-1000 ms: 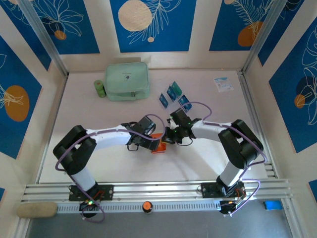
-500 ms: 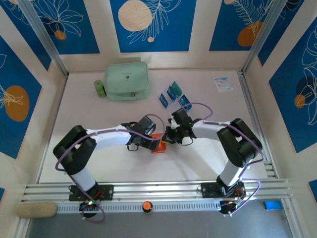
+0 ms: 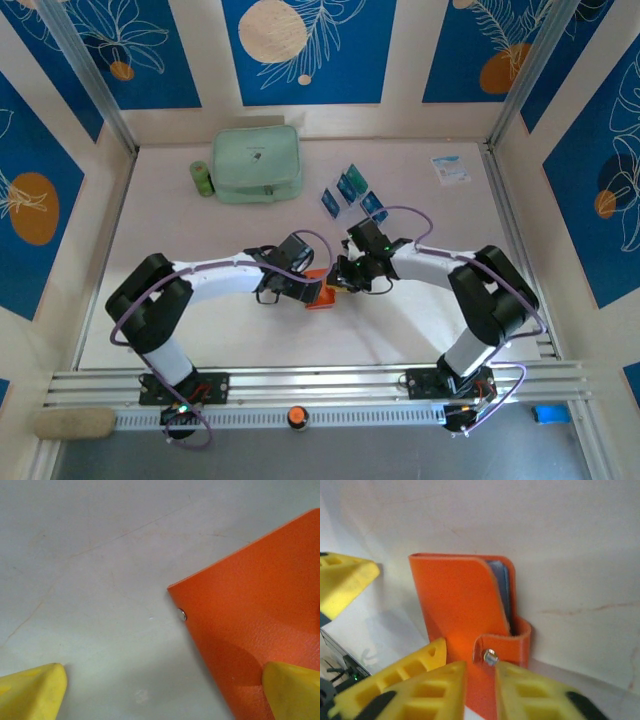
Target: Put the credit cards into the card holder
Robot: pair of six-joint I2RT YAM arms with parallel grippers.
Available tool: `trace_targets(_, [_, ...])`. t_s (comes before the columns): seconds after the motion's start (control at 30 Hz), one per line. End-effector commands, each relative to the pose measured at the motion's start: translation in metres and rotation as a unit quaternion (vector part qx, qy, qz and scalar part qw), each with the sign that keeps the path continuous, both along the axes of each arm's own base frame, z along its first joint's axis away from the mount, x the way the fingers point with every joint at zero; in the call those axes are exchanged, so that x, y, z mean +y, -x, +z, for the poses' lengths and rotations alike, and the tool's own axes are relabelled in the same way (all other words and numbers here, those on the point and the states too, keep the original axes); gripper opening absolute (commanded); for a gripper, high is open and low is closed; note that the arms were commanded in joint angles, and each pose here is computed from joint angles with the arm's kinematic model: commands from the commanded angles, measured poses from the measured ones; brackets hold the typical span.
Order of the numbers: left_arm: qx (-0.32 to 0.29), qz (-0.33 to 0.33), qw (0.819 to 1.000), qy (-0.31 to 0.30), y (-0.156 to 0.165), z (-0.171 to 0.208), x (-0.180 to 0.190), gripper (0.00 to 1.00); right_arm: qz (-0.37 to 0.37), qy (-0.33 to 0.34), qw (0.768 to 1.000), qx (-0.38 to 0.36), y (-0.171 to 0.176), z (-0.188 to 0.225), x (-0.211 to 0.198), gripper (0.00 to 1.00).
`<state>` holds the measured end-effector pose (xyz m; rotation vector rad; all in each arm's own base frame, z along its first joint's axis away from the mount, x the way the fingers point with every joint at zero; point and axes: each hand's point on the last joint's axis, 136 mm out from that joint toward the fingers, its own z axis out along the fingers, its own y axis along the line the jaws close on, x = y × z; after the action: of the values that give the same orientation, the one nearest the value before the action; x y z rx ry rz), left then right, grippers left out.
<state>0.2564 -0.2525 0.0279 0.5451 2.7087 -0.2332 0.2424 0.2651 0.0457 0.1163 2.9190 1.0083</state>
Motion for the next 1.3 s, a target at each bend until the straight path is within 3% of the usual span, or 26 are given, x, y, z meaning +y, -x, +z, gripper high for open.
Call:
trace_targets(0.0, [-0.018,0.018,1.0,0.014,-0.007,0.028,0.002,1.0,-0.011,-0.011,1.0,-0.021,-0.004,0.033,-0.006,0.32])
trace_targets(0.2, [-0.092,0.048,0.992,0.069,-0.031,0.095,0.001,1.0,-0.051,-0.005,0.998,-0.046,-0.007,0.056,-0.038,0.59])
trace_targets(0.27, [-0.117,0.064,0.988,0.083,-0.038,0.115,0.008,1.0,-0.071,-0.001,0.996,-0.054,-0.007,0.061,-0.054,0.67])
trace_targets(0.33, [-0.145,0.086,0.981,0.096,-0.044,0.135,0.021,1.0,-0.093,-0.001,0.994,-0.062,-0.008,0.066,-0.07,0.83])
trace_targets(0.4, [-0.173,0.105,0.974,0.106,-0.048,0.15,0.034,1.0,-0.112,0.001,0.991,-0.07,-0.008,0.07,-0.086,0.88])
trace_targets(0.6, [-0.242,0.175,0.95,0.087,-0.052,0.17,0.095,1.0,-0.17,0.025,0.978,-0.12,-0.012,0.085,-0.134,0.95])
trace_targets(0.73, [-0.283,0.222,0.932,0.05,-0.059,0.175,0.138,1.0,-0.216,0.087,0.958,-0.17,-0.023,0.096,-0.175,0.98])
trace_targets(0.83, [-0.344,0.249,0.905,0.018,-0.064,0.186,0.167,0.99,-0.26,0.145,0.931,-0.21,-0.035,0.107,-0.21,0.99])
trace_targets(1.03, [-0.419,0.27,0.866,-0.042,-0.075,0.212,0.213,1.0,-0.351,0.231,0.847,-0.327,-0.063,0.129,-0.272,0.99])
trace_targets(1.2, [-0.476,0.287,0.824,-0.108,-0.078,0.217,0.25,1.0,-0.343,0.286,0.803,-0.395,-0.078,0.135,-0.296,0.99])
trace_targets(1.27, [-0.494,0.275,0.818,-0.103,-0.079,0.209,0.251,1.0,-0.341,0.302,0.794,-0.404,-0.083,0.128,-0.303,0.99])
